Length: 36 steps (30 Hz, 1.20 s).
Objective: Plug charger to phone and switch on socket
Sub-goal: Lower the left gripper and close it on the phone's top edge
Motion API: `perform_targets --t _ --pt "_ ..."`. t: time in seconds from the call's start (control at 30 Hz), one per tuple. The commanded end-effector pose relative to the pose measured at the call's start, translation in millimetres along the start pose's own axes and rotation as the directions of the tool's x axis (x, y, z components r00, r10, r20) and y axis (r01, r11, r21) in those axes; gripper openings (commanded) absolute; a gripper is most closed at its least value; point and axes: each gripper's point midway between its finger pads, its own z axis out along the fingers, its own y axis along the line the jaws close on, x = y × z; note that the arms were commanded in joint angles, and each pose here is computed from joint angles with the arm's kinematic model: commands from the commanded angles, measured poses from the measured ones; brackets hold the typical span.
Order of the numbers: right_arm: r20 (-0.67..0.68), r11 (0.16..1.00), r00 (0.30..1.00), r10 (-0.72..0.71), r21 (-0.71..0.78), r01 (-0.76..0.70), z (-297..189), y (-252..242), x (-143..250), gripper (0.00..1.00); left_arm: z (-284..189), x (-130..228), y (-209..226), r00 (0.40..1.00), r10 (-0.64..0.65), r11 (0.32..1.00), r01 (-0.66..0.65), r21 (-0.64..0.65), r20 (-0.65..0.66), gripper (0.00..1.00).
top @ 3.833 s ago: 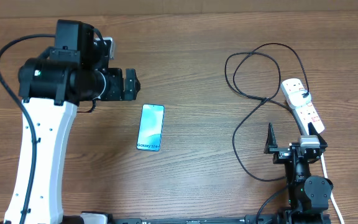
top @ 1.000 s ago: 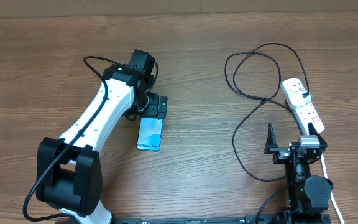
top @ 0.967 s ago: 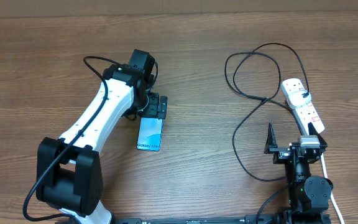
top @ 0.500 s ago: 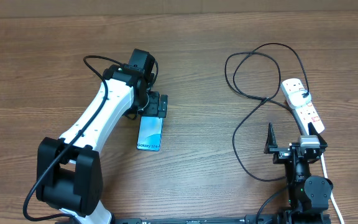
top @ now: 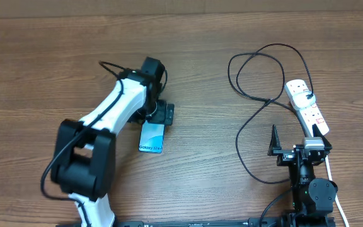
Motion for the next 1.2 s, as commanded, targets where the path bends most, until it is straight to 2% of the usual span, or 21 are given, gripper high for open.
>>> perform_targets --t 0.0,0.1,0.53,0.77,0.93,1.17 --pt "0.000 1.000 1.000 -0.003 0.003 0.003 0.2 -0.2 2.7 1.00 20.2 8.5 6.8 0.998 -0.010 0.999 0.007 -0.051 -0.060 1.00" --pt "0.000 1.000 1.000 -0.003 0.003 0.003 0.2 -0.2 2.7 1.00 26.9 11.4 11.4 0.996 -0.028 0.997 0.022 -0.078 -0.080 1.00" --pt "0.000 1.000 1.000 -0.003 0.003 0.003 0.2 -0.2 2.7 1.00 27.8 0.2 6.4 0.999 -0.027 0.998 0.025 -0.055 -0.035 0.99" --pt "0.000 1.000 1.000 -0.003 0.003 0.003 0.2 -0.2 2.7 1.00 27.3 7.0 8.3 0.998 -0.028 0.998 0.024 -0.064 -0.063 1.00" --pt "0.000 1.000 1.000 -0.003 0.003 0.003 0.2 -0.2 2.7 1.00 27.0 10.5 8.3 0.997 -0.029 0.998 0.024 -0.063 -0.077 0.87" --pt "0.000 1.000 1.000 -0.003 0.002 0.003 0.2 -0.2 2.7 1.00 27.2 11.7 3.5 0.996 -0.029 0.999 0.026 -0.035 -0.085 0.76"
